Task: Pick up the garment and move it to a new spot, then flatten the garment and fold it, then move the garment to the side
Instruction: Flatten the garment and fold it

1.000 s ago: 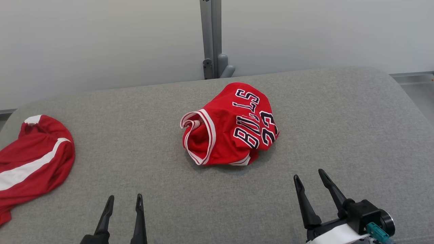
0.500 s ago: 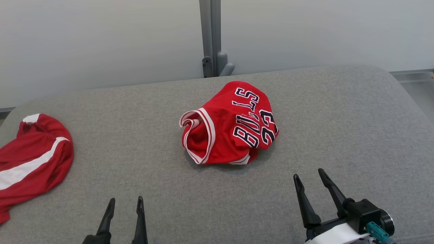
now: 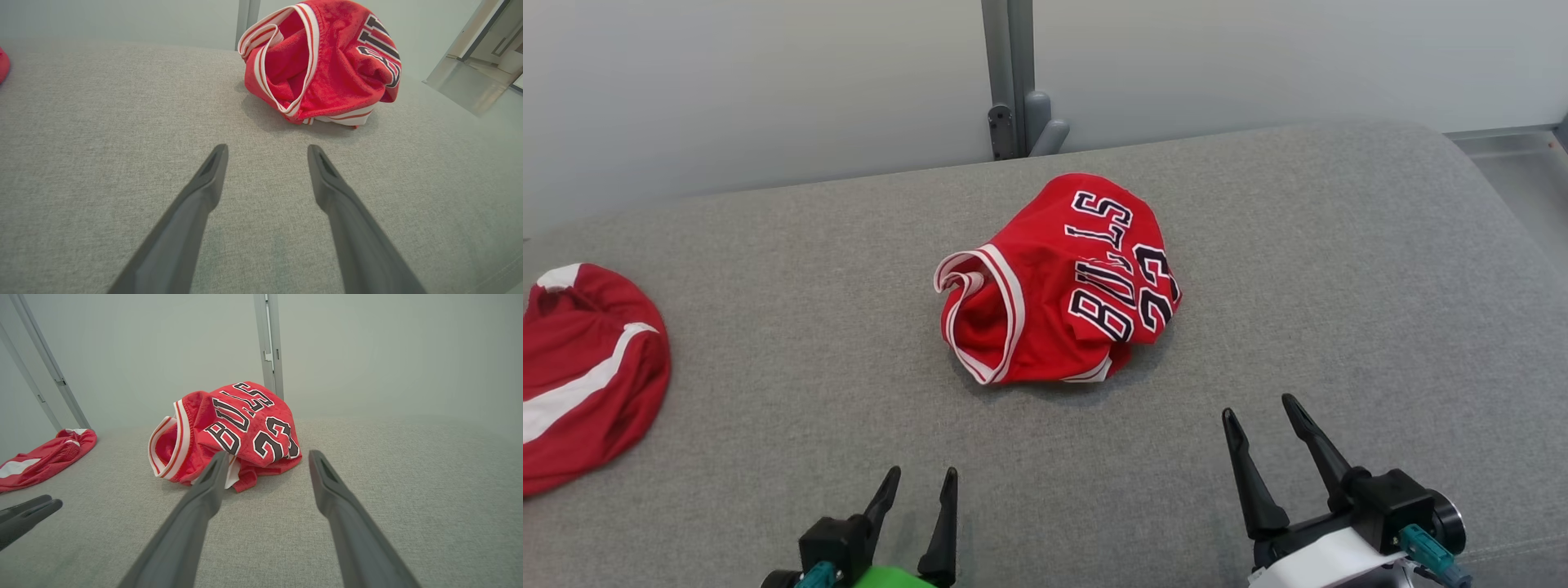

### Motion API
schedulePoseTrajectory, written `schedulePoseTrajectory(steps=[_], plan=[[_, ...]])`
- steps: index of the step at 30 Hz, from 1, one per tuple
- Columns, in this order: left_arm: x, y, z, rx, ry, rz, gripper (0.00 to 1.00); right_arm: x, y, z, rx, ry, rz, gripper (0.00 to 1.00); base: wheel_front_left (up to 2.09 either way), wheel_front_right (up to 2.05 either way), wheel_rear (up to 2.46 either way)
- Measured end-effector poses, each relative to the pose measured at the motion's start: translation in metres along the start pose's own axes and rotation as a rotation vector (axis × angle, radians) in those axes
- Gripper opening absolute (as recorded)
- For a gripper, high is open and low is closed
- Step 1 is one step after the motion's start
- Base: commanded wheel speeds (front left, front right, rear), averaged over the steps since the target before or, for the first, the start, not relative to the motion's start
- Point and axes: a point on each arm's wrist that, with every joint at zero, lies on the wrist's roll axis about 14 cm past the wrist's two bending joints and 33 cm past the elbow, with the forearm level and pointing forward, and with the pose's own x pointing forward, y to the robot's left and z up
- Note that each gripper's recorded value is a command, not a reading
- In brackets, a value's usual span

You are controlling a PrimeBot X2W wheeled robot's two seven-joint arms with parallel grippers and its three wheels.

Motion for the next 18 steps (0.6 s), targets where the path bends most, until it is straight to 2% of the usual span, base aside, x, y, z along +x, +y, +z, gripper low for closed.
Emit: schedulePoseTrajectory(steps=[8, 15, 18], plan=[[0.043, -0.020, -0.013, -0.020, 0.079, -0.087, 1.00, 0.006, -0.011, -0.004, -0.014, 0.015, -0.025, 1.00, 0.00, 0.00, 0.00], [0.066, -0.028, -0.027, -0.084, 0.140, -0.116, 1.00, 0.008, -0.025, -0.007, -0.026, 0.026, -0.064, 1.00, 0.00, 0.00, 0.00], [0.075, -0.032, -0.042, -0.149, 0.194, -0.124, 1.00, 0.009, -0.033, -0.008, -0.031, 0.031, -0.085, 1.00, 0.00, 0.00, 0.00]])
